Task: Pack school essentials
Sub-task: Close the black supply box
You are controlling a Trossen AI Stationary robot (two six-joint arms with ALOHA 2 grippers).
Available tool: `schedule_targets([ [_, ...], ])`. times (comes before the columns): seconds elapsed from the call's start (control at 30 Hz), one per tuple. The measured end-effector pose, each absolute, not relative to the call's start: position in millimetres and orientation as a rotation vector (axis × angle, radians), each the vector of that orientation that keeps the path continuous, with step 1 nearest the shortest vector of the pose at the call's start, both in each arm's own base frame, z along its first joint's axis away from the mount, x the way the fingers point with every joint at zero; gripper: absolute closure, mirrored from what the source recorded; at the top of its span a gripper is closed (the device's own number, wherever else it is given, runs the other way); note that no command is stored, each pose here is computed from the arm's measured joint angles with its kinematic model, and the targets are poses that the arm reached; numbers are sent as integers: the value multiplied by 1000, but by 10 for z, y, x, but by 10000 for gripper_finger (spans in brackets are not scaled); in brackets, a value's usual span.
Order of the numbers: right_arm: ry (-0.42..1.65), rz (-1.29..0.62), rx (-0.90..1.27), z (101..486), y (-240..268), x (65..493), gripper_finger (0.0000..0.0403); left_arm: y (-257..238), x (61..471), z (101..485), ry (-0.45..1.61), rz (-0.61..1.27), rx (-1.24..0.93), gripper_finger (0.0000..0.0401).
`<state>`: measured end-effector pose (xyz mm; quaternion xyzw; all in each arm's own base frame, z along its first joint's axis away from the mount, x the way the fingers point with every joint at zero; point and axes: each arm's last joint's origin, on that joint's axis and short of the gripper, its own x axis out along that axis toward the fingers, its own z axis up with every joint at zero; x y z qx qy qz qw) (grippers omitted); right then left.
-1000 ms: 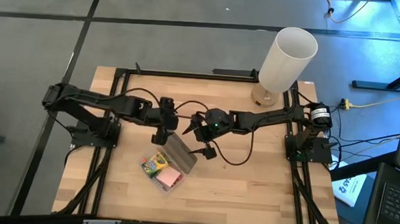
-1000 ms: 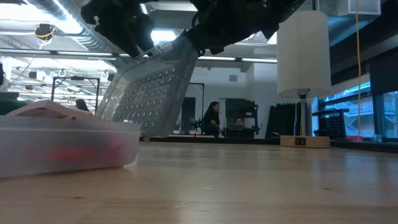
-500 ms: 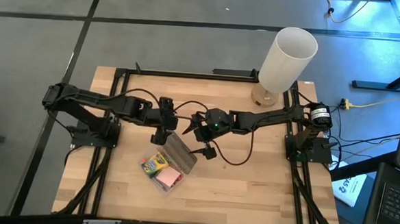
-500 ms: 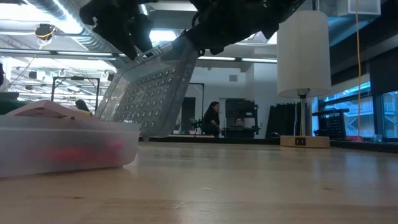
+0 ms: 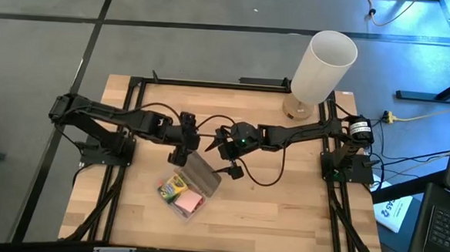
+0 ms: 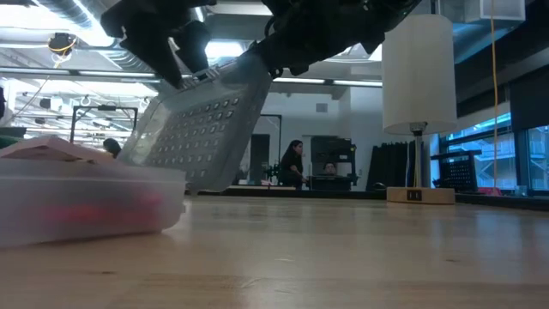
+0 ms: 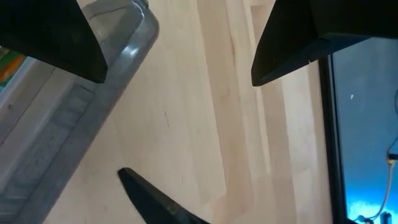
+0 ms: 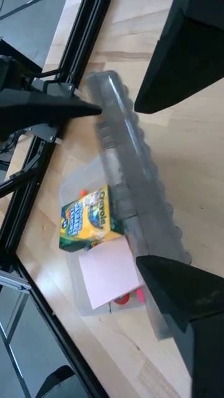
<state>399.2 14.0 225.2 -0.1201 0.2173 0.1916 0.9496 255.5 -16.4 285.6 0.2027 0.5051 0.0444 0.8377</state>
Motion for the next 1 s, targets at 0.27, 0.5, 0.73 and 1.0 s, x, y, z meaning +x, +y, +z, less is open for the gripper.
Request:
schedule_targets([
  [0.27,487,288,-264,2227,106,3988,8,-229,2530,2845,1086,66,445,7],
  [0.5,726,135,-176,1984,-31,3917,8,-229,2506,2832,1110,84,414,7],
  [0.73,904,128,-119,1694,-65,3875,8,-278,2342,2768,1266,135,251,7],
  [1.0,983,84,-66,1593,-176,3783,8,-468,2180,2657,1378,178,128,7],
])
